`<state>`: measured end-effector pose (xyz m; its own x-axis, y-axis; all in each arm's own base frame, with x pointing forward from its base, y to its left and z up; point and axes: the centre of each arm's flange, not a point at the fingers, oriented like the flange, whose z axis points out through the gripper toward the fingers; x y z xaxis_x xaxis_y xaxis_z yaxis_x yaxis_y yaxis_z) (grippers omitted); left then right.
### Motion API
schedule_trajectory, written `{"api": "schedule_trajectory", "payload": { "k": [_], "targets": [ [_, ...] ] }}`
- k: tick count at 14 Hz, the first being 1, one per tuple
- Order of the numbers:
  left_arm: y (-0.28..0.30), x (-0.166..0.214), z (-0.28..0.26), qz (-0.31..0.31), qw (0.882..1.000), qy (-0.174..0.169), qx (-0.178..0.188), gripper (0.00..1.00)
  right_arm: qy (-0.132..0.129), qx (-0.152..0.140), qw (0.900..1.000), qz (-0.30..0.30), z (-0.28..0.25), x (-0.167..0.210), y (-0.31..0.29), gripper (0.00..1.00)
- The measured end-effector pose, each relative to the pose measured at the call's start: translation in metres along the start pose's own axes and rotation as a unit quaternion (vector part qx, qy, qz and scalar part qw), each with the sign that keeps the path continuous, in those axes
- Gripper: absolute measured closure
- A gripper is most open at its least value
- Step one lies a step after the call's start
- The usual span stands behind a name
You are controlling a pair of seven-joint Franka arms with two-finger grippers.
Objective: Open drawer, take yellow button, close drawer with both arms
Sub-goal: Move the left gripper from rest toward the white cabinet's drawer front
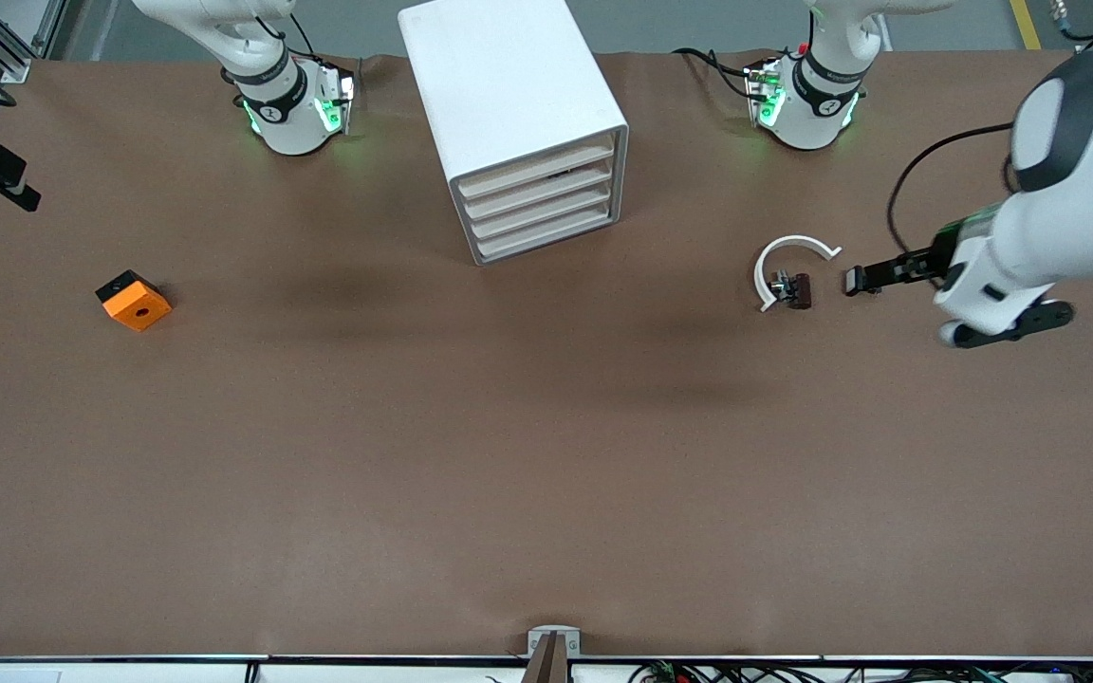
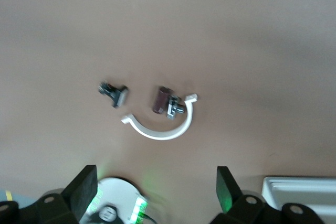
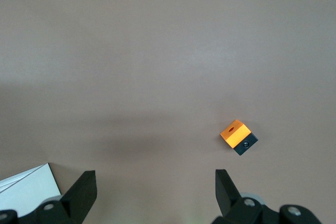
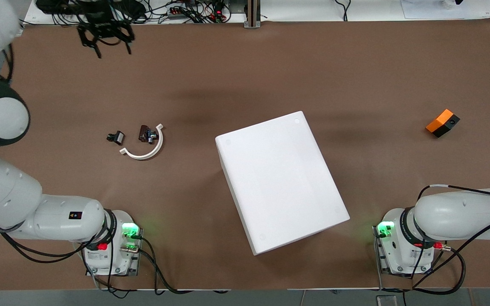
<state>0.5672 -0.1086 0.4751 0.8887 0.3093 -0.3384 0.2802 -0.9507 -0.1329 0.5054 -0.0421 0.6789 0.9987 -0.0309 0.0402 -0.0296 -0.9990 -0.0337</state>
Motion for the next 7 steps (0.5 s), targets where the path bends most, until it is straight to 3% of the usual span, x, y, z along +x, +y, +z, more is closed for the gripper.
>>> {"api": "schedule_trajectory", "payload": {
  "k": [4, 7],
  "targets": [
    [0.094, -0.004, 0.068, -0.13, 0.989, -0.042, 0.048, 0.0, 0.003, 0.0, 1.0, 0.002, -0.003, 0.0, 0.002, 0.0],
    [0.151, -0.008, 0.106, -0.248, 0.964, -0.087, 0.045, 0.0, 0.003, 0.0, 1.0, 0.003, -0.003, 0.0, 0.003, 0.0]
  ]
}}
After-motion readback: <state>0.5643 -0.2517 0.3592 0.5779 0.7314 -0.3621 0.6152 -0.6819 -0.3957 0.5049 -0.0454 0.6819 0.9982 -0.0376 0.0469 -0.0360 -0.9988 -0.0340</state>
